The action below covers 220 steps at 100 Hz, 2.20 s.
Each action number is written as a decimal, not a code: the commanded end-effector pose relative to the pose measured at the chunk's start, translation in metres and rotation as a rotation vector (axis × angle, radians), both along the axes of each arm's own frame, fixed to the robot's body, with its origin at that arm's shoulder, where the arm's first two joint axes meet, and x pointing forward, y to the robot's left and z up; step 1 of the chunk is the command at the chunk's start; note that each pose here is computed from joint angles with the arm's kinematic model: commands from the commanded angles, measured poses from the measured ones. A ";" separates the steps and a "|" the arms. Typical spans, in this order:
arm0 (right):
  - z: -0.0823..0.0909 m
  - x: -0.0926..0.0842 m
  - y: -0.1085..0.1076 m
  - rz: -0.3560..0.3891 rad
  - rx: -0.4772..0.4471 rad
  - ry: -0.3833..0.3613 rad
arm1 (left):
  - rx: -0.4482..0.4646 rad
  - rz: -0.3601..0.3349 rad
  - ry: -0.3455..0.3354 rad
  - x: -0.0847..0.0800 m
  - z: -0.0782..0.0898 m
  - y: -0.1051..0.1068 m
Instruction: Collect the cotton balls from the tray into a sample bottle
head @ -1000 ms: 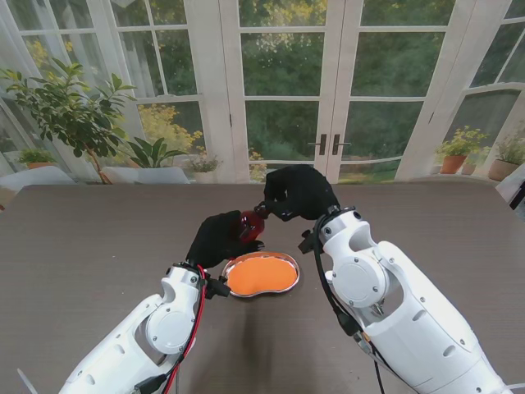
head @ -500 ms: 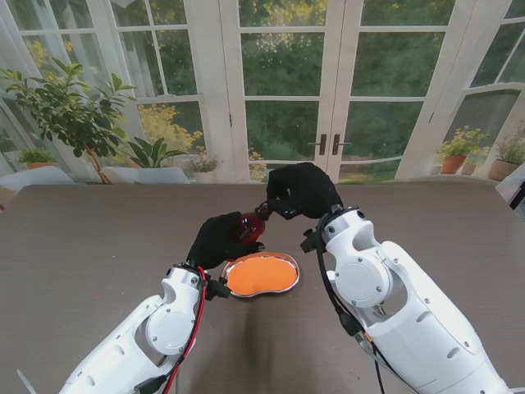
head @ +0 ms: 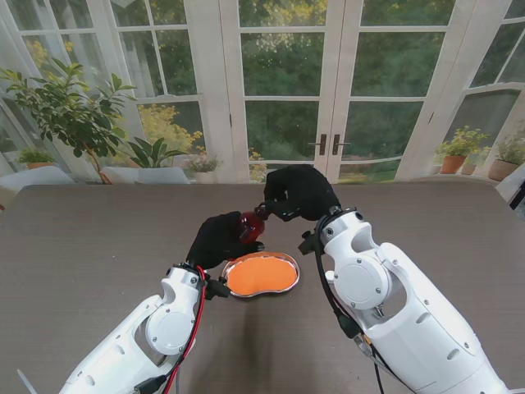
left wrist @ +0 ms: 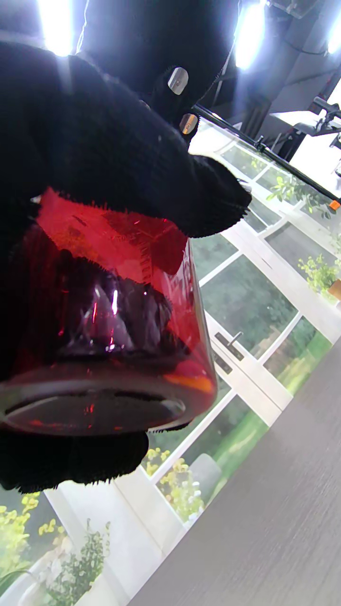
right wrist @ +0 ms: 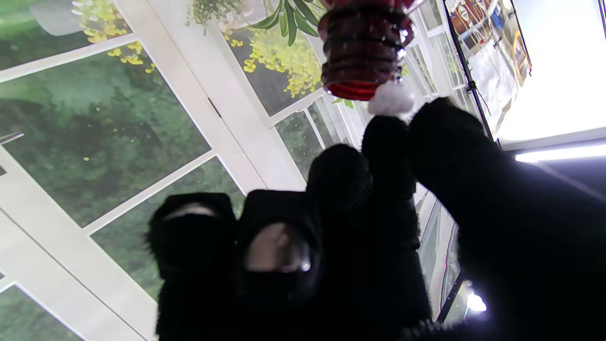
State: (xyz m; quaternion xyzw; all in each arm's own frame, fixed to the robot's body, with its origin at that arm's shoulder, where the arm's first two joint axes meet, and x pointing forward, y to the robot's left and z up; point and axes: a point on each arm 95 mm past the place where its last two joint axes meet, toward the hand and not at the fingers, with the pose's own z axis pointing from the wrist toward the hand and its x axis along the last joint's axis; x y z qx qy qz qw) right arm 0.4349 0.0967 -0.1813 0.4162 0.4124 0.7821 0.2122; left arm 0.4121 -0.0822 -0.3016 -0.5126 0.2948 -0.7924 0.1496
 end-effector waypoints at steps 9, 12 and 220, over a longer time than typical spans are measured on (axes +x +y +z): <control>-0.002 -0.004 0.004 0.017 0.005 0.015 | -0.001 -0.012 0.002 0.000 0.001 -0.002; -0.001 -0.004 0.005 0.017 0.006 0.016 | -0.001 -0.012 0.001 0.000 0.001 -0.002; 0.000 -0.002 0.007 0.012 0.044 0.021 | -0.081 -0.007 -0.031 0.003 -0.002 -0.009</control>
